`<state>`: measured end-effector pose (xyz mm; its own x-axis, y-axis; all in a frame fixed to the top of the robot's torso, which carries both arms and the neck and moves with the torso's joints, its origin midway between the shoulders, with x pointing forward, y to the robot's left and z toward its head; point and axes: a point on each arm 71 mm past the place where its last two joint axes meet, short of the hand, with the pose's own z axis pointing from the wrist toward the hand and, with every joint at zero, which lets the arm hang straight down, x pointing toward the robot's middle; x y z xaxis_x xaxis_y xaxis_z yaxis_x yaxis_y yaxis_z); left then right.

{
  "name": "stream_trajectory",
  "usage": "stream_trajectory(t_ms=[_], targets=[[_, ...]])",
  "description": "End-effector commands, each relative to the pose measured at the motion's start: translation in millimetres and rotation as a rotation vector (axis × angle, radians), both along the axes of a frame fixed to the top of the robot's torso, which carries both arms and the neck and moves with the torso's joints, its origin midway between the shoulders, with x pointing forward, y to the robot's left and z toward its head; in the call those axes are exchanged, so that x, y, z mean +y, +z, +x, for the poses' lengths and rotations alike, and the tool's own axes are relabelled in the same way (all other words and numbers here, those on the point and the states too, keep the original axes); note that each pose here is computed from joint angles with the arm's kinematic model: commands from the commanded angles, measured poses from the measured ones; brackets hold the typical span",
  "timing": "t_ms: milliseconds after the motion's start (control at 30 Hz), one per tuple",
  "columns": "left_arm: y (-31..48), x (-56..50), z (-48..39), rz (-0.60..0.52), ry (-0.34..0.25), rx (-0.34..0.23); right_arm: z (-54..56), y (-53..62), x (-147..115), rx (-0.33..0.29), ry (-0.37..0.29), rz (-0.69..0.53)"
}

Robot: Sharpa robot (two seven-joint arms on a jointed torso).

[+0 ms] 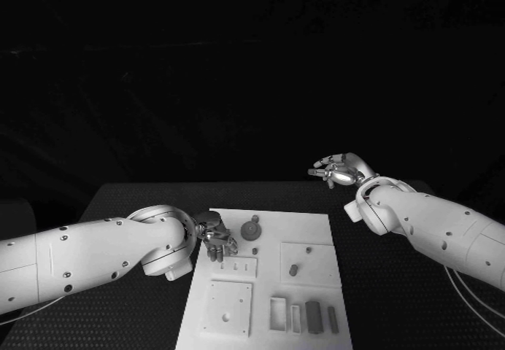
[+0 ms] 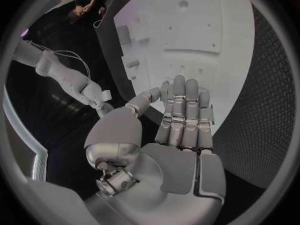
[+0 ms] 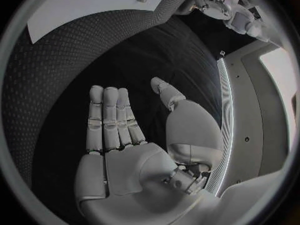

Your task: Assemble the parts on the task board

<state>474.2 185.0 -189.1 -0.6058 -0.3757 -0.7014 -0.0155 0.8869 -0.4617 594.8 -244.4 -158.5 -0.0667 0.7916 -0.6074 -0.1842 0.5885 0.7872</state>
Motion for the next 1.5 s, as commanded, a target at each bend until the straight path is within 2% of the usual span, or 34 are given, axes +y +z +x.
stream_trajectory(t_ms=[33, 400, 667, 900, 1033, 1200, 1500], targets=[[0.8, 0.1, -0.6, 0.094, 0.024, -0.036, 2.1, -0.3, 1, 0.036, 0.017, 0.050], [0.4, -14.6, -1.0, 0.139, -0.023, -0.073, 8.1, -0.9, 5, 0.082, 0.027, 0.113], [-5.4, -18.9, -0.1, 0.156, -0.030, -0.071, 8.5, -3.2, 11, 0.126, 0.044, 0.160], [-13.2, -24.0, -2.4, 0.169, -0.048, -0.055, 7.4, -3.3, 17, 0.136, 0.062, 0.168], [-15.3, -24.5, -2.0, 0.181, -0.053, -0.059, 5.2, -3.6, 24, 0.155, 0.092, 0.179], [-17.4, -26.5, -2.6, 0.185, -0.065, -0.051, -0.2, -4.0, 35, 0.206, 0.167, 0.247], [-23.6, -24.0, -1.1, 0.192, -0.053, -0.042, -6.4, -2.2, 49, 0.212, 0.217, 0.258]])
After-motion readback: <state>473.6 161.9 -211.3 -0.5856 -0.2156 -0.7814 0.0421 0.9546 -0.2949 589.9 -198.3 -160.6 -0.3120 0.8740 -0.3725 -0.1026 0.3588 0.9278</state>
